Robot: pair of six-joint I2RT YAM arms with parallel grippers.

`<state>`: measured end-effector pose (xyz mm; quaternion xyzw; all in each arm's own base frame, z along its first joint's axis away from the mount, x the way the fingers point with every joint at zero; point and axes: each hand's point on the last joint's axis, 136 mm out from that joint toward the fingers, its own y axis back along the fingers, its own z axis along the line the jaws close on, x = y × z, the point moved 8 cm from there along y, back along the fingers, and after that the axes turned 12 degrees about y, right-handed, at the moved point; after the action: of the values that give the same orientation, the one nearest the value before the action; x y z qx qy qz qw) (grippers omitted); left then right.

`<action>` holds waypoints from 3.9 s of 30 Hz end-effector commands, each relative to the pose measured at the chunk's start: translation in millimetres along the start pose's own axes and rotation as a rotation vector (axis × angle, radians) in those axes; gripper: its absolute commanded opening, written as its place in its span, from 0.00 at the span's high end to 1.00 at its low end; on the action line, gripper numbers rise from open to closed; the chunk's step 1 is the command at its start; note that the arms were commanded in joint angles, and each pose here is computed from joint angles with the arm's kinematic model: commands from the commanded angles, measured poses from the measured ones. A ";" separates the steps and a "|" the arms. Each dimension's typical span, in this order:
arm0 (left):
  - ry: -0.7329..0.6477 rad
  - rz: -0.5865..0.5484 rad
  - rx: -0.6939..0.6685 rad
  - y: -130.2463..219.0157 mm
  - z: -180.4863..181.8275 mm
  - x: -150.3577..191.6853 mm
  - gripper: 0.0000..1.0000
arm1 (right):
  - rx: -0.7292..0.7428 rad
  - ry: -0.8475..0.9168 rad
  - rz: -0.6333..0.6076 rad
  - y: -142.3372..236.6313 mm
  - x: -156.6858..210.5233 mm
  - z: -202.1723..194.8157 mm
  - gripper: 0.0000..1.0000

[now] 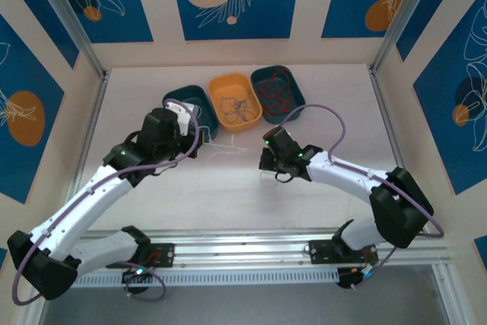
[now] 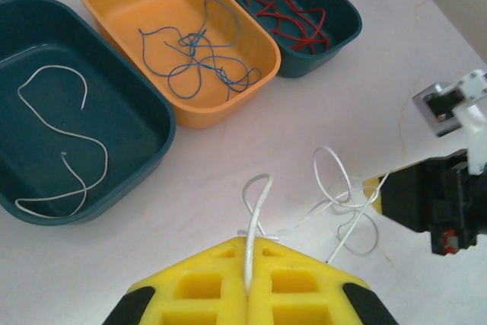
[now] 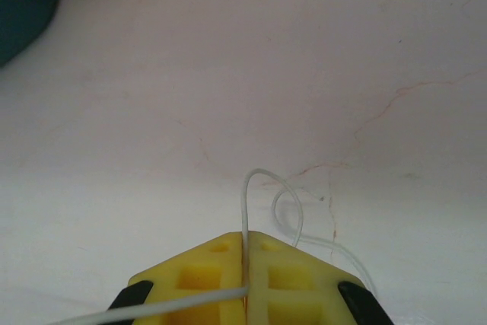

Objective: Untangle the cables

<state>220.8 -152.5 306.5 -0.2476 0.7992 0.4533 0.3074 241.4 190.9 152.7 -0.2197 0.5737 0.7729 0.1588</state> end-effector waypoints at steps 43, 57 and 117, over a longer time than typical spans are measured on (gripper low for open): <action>-0.068 0.000 0.429 2.4 -35.5 -16.2 1.00 | -0.544 -0.172 0.177 50.6 -51.9 43.6 0.36; -0.065 0.006 0.418 -2.3 -31.4 -10.3 1.00 | -0.587 -0.243 0.318 9.5 -49.9 66.3 0.34; -0.176 -0.264 0.035 84.9 -0.6 -30.6 1.00 | -0.086 -0.404 0.182 27.3 -28.5 -81.2 1.00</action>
<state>189.0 -123.3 360.5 -0.2737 0.7674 0.3959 0.4236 275.1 122.3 173.2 -0.0171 0.4801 0.8566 0.1879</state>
